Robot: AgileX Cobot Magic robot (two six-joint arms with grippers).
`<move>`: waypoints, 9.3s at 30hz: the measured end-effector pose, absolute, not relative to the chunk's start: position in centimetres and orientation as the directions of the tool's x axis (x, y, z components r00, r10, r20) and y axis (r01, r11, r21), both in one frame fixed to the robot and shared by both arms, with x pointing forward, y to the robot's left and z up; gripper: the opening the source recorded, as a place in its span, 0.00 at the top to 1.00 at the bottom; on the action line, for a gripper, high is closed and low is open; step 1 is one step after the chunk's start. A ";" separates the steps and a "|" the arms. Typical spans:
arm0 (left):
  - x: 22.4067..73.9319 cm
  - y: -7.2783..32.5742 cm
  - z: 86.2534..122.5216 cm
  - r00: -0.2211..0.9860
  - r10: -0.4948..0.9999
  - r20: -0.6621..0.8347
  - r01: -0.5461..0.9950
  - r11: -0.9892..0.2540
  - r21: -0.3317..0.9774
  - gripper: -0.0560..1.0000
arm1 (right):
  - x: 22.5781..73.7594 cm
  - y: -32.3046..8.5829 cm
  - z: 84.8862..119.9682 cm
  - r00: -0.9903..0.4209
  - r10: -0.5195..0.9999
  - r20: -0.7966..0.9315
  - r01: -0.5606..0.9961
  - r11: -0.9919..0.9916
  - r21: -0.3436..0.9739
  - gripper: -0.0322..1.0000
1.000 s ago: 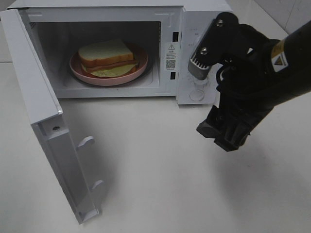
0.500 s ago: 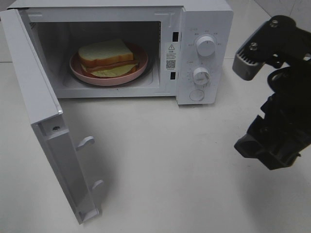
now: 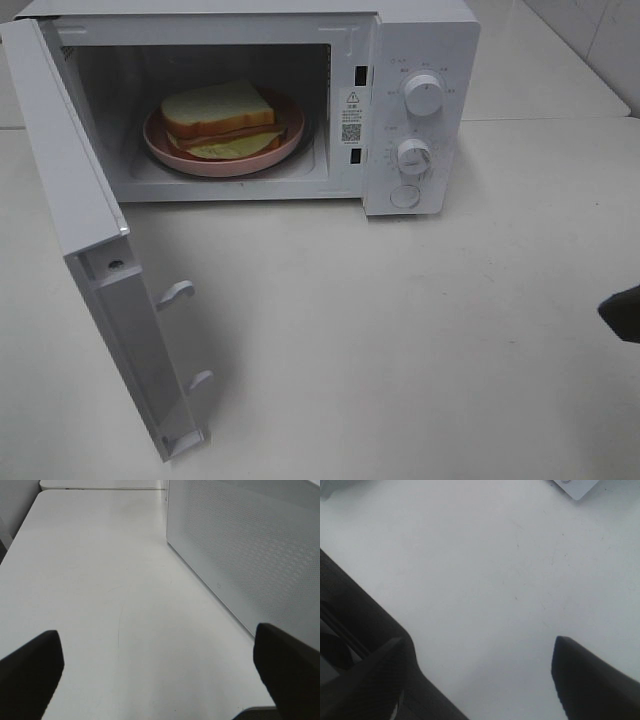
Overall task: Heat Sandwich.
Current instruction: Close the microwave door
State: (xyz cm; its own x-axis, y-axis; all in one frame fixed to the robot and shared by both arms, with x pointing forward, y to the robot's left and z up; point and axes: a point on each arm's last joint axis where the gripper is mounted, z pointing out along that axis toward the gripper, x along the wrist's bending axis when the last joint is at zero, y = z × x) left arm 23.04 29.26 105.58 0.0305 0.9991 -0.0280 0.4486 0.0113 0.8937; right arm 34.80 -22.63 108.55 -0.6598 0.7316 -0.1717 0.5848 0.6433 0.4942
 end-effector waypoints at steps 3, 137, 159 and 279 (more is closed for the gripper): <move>23.0 29.3 105.6 0.030 0.999 -0.028 0.449 0.011 0.894 0.02 | 33.9 -23.4 108.9 -0.653 0.739 -0.169 0.591 0.636 0.496 0.22; 23.9 29.3 106.0 0.028 0.999 -0.032 0.483 0.014 0.875 0.02 | 23.2 -30.0 104.9 0.032 0.999 0.011 0.486 -0.025 0.873 0.22; 31.3 30.0 107.9 -0.006 0.999 -0.044 0.439 0.042 0.898 0.74 | 23.2 -30.0 104.9 0.032 0.999 0.011 0.486 -0.025 0.873 0.22; 57.2 4.6 95.5 0.559 0.819 -0.132 0.133 0.068 0.989 0.95 | 23.2 -30.0 104.9 0.032 0.999 0.011 0.486 -0.025 0.873 0.22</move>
